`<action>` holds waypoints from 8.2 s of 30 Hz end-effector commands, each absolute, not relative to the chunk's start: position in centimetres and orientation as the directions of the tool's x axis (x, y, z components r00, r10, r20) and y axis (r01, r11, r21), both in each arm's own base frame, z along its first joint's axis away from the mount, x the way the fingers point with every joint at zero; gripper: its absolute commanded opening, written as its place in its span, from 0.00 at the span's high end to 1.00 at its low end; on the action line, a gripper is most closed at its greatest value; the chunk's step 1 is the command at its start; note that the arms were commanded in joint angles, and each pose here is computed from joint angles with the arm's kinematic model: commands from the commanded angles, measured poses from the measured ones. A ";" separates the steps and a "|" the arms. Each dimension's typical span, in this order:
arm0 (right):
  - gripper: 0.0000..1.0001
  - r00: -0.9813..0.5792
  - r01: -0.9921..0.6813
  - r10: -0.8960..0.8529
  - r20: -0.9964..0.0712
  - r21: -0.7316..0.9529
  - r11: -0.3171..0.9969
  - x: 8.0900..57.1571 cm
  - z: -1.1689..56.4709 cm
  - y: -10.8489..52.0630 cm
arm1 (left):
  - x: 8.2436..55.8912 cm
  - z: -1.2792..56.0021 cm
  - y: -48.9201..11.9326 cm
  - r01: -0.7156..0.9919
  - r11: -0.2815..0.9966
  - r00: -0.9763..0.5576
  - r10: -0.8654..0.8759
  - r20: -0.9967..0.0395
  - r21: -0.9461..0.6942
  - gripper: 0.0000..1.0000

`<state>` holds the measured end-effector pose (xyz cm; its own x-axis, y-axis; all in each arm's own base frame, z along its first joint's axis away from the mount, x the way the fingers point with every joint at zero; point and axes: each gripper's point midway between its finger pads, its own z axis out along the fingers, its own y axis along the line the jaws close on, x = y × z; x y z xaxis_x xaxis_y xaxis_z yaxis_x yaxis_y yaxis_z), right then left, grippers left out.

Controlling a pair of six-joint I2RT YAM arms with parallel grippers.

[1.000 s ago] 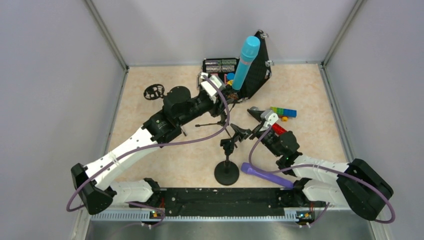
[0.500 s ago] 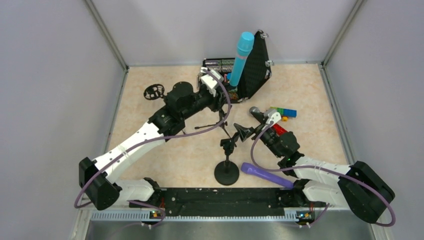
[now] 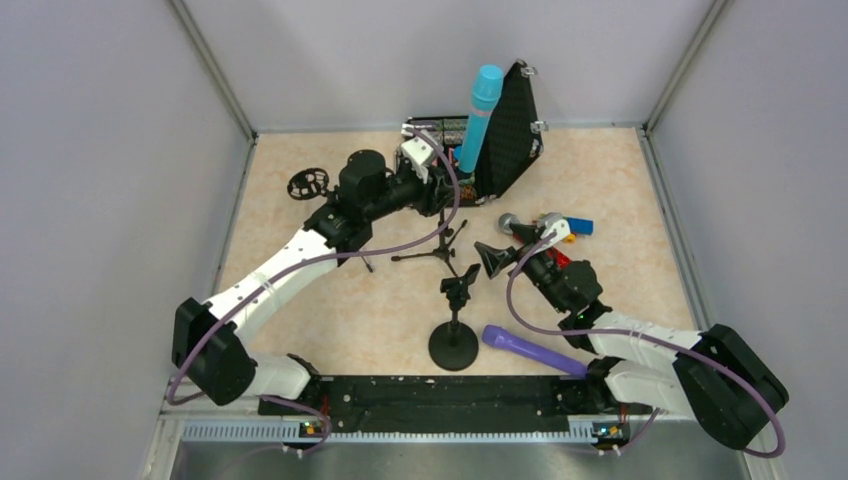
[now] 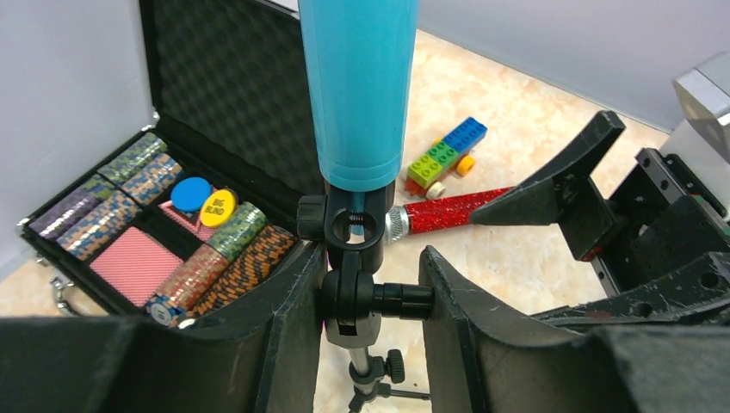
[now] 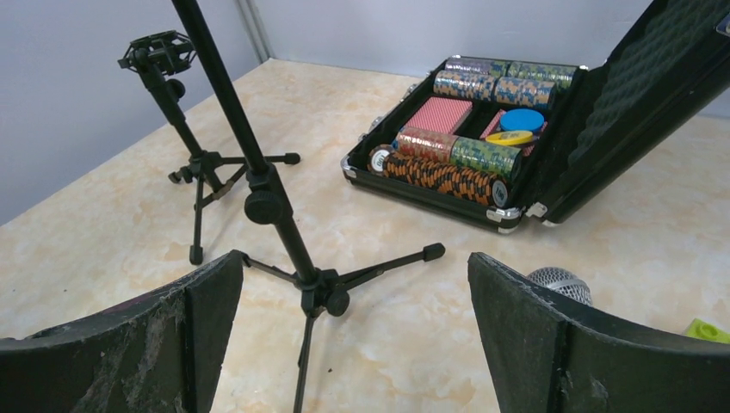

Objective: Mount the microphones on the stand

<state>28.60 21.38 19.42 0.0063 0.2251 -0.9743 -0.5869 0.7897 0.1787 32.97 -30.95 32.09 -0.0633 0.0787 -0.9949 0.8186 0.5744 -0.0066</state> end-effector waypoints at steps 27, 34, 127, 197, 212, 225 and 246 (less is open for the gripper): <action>0.01 -0.006 -0.548 0.268 -0.963 0.227 0.805 29.1 19.5 20.2 | 36.9 38.0 -35.9 0.873 0.480 0.109 -0.022 -0.994 0.085 1.00; 0.01 -0.010 -0.545 0.270 -0.963 0.231 0.806 29.2 19.4 20.1 | 38.2 37.8 -36.8 0.871 0.485 0.109 -0.024 -0.994 0.084 1.00; 0.01 -0.111 -0.502 0.281 -0.953 0.298 0.812 29.8 17.6 20.3 | 33.0 38.3 -21.8 0.460 0.887 -0.031 -0.025 -0.999 -0.036 0.01; 0.01 -0.178 -0.500 0.242 -0.954 0.300 0.813 30.4 15.2 21.0 | 42.9 21.2 -3.9 -0.465 0.824 -0.354 -0.509 -0.785 -0.325 0.02; 0.01 -0.187 -0.495 0.242 -0.952 0.304 0.814 30.4 14.9 21.0 | 44.5 19.9 -6.4 -0.296 0.920 -0.510 -0.378 -0.773 -0.256 0.60; 0.01 -0.171 -0.476 0.230 -0.958 0.285 0.832 30.4 15.2 20.2 | 42.8 22.4 -9.1 -0.051 0.967 -0.567 -0.235 -0.790 -0.251 1.00; 0.01 -0.168 -0.462 0.203 -0.965 0.259 0.848 30.4 15.1 19.6 | 33.6 27.9 -18.5 0.647 0.747 -0.416 0.180 -0.891 -0.151 1.00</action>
<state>29.48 19.83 12.67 -0.2345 0.1814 -0.9550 -0.4624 0.8434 0.2737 35.06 -16.39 25.04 -0.5533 0.0781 -0.8293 0.4840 0.8404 -0.2438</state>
